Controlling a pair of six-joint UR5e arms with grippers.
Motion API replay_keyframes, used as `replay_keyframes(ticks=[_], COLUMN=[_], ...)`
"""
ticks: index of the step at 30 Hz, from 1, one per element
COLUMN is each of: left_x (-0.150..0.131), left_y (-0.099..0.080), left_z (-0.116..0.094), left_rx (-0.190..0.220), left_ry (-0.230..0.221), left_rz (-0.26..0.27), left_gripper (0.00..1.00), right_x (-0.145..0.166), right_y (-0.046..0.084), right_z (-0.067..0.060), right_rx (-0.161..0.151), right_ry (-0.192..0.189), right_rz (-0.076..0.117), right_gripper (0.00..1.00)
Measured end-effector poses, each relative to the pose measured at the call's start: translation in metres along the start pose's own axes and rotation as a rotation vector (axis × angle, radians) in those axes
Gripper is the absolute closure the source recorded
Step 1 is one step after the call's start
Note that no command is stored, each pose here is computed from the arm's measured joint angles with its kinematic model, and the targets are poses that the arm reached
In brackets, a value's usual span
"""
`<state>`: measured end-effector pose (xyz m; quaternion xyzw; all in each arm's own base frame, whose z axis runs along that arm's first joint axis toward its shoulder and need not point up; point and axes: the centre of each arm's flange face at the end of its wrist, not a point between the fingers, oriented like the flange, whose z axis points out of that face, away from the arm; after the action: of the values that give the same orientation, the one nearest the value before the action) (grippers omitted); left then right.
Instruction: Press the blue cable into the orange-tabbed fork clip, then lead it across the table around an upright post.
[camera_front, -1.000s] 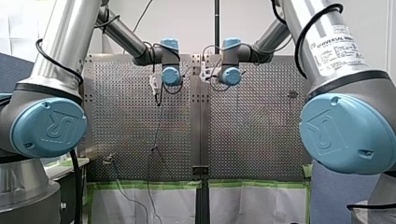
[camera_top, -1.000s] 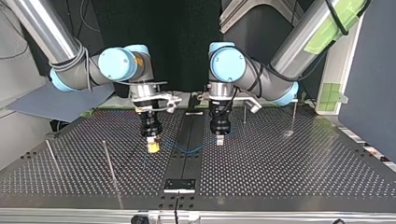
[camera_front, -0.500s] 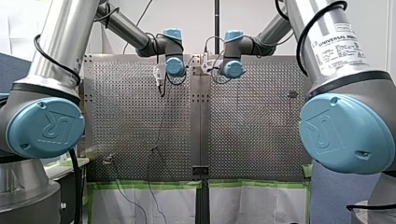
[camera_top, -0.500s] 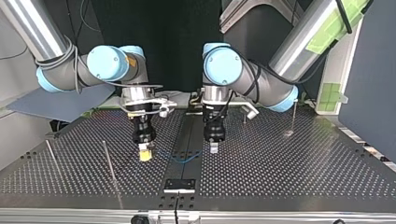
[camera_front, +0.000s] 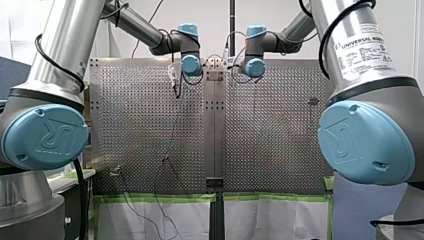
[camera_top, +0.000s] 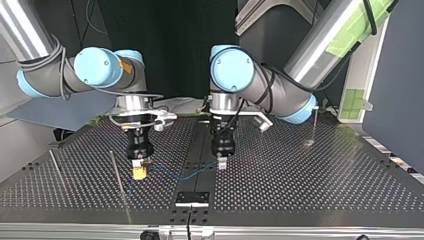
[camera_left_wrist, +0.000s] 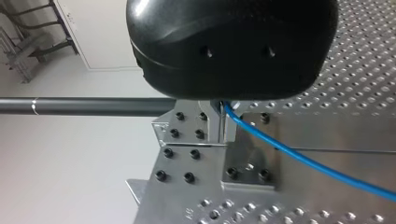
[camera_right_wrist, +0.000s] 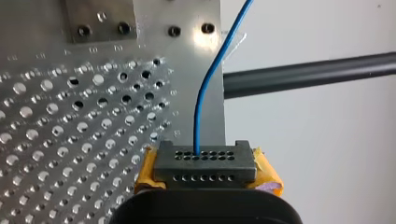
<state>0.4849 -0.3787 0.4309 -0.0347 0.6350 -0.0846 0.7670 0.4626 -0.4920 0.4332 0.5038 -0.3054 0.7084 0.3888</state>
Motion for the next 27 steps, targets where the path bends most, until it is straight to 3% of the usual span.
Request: replay_keyframes(ticks=[7, 19, 27], left_x=[-0.011, -0.023, -0.014], left_y=[-0.013, -0.034, -0.052], left_z=[0.002, 0.007, 0.008], left_rx=[0.015, 0.038, 0.062], left_ry=[-0.007, -0.005, 0.013], left_rz=[-0.007, -0.010, 0.004], left_gripper=[0.98, 0.98, 0.98], right_x=[0.003, 0.020, 0.019], right_y=[0.013, 0.038, 0.051], right_z=[0.000, 0.001, 0.001], right_rx=[-0.019, -0.055, -0.074], right_ry=[-0.014, -0.002, -0.019], right_rz=[-0.002, 0.009, 0.013], right_gripper=[1.00, 1.00, 1.00])
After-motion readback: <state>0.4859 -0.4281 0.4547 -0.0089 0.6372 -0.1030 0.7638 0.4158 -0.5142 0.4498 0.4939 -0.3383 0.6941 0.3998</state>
